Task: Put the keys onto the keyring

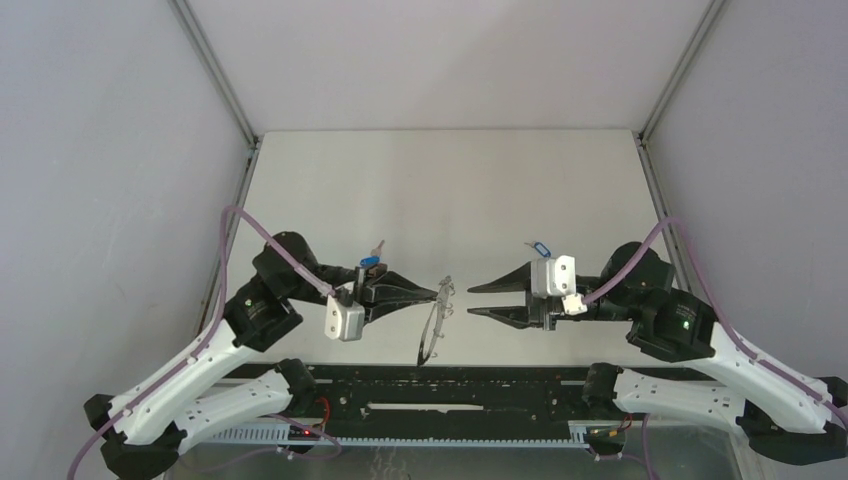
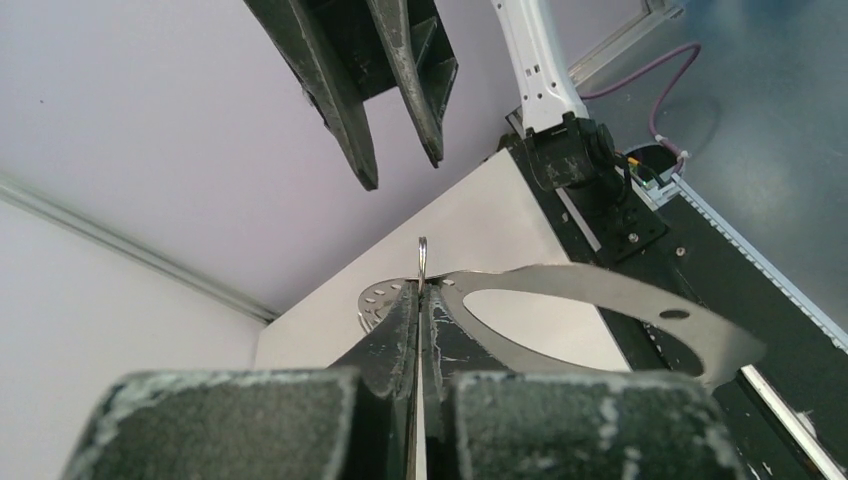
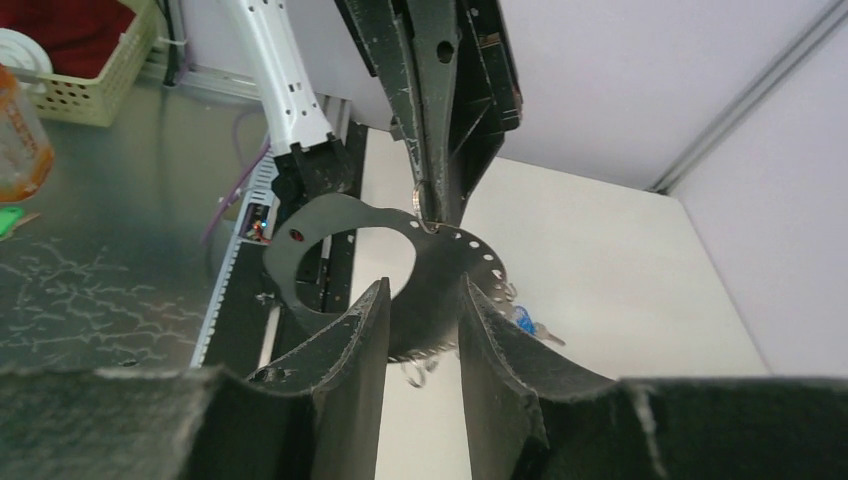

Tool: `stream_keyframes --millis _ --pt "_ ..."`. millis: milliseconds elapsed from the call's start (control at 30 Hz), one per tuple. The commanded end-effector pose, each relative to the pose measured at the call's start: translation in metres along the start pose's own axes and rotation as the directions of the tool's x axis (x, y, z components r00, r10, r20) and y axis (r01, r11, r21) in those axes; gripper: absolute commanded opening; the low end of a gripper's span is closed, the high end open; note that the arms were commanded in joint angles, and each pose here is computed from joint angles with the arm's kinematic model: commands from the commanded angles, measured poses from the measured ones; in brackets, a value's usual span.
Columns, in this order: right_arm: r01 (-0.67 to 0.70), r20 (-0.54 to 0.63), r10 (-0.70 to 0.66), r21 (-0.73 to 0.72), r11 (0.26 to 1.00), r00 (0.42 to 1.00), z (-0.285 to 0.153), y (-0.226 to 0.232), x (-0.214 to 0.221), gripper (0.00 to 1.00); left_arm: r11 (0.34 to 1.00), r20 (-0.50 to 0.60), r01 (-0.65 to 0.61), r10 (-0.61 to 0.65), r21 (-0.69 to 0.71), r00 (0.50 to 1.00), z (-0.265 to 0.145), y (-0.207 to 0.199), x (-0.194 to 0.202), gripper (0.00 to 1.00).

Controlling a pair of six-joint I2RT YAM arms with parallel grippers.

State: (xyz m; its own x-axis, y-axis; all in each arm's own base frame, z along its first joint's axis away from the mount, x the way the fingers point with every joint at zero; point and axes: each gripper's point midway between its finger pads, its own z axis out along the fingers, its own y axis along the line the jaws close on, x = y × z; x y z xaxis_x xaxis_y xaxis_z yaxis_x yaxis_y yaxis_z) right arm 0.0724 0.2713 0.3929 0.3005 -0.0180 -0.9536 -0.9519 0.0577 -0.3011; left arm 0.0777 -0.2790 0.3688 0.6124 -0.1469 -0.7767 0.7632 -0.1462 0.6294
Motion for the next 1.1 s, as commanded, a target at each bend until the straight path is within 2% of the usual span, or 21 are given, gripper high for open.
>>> stream_keyframes --millis 0,133,200,367,733,1067 --pt "0.003 0.100 0.003 -0.060 0.998 0.995 0.000 0.009 -0.022 0.39 1.000 0.084 -0.016 0.016 -0.005 0.996 0.005 0.006 -0.023 0.00" --pt "-0.005 0.127 0.013 -0.061 0.998 0.992 0.003 0.009 -0.025 0.39 0.999 0.149 0.030 -0.025 -0.030 0.988 0.008 0.017 -0.041 0.00" --pt "-0.009 0.145 0.016 -0.051 0.999 0.989 0.005 0.007 -0.026 0.39 0.996 0.167 0.082 -0.074 -0.038 0.983 0.009 0.020 -0.044 0.00" --pt "-0.009 0.190 0.015 -0.030 1.000 0.982 0.009 0.004 -0.030 0.39 0.993 0.191 0.114 -0.105 -0.034 0.976 0.011 0.021 -0.048 0.00" --pt "0.010 0.269 -0.018 0.033 0.999 0.963 0.016 -0.006 -0.045 0.36 0.992 0.201 0.126 -0.119 -0.026 0.972 0.014 0.022 -0.049 0.00" --pt "0.018 0.262 -0.020 0.011 1.000 0.965 0.027 -0.001 -0.042 0.31 0.990 0.202 0.134 -0.124 -0.038 0.972 0.013 0.024 -0.049 0.00"
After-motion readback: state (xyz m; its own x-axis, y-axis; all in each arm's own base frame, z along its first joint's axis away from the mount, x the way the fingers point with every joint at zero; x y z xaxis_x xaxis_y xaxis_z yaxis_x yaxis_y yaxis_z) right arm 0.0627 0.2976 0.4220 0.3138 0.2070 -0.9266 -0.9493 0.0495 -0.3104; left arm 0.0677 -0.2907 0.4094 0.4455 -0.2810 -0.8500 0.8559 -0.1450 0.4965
